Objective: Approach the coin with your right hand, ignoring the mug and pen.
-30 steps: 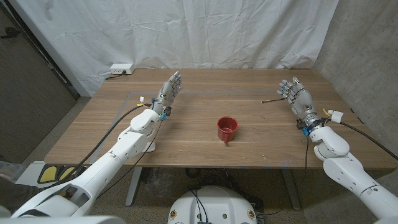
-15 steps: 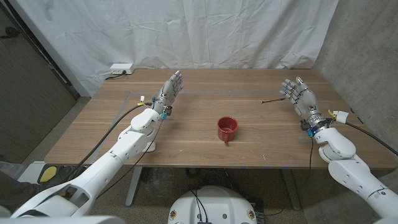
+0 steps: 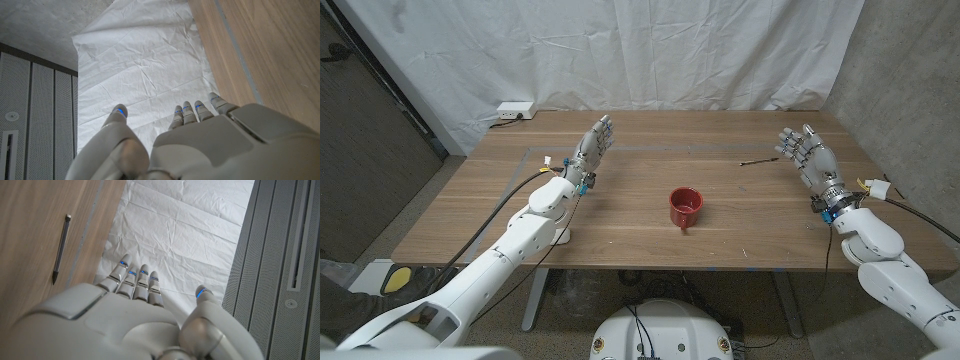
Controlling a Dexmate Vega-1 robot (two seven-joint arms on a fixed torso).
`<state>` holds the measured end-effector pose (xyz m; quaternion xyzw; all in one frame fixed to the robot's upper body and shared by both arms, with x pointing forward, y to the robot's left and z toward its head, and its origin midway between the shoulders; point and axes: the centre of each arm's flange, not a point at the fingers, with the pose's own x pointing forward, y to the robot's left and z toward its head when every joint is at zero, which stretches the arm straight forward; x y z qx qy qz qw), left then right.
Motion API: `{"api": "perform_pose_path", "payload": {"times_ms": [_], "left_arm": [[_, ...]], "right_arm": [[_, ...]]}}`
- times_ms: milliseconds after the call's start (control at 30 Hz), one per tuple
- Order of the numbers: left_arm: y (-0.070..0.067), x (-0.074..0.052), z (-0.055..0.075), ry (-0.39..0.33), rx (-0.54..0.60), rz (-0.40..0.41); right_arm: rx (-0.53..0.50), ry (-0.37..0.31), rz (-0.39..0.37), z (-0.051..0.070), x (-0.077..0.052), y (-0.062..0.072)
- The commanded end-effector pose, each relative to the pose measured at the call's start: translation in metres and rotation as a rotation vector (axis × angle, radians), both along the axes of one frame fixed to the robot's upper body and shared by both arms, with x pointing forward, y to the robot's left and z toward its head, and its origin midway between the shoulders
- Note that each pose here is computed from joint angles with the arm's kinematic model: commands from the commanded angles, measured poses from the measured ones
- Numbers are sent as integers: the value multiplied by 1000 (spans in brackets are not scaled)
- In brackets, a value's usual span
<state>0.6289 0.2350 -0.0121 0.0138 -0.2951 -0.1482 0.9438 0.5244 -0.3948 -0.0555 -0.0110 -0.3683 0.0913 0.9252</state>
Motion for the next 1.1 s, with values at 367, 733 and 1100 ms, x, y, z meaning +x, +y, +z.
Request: {"api": "perform_pose_path", "payload": {"times_ms": [367, 733, 1100], "left_arm": [[-3, -19, 0, 11, 18, 33], [-9, -22, -1, 5, 22, 26], [-12, -20, -2, 3, 21, 21]], "right_arm": [[-21, -8, -2, -9, -15, -13], [-20, -30, -24, -12, -32, -25], [-25, -41, -58, -20, -54, -34]]}}
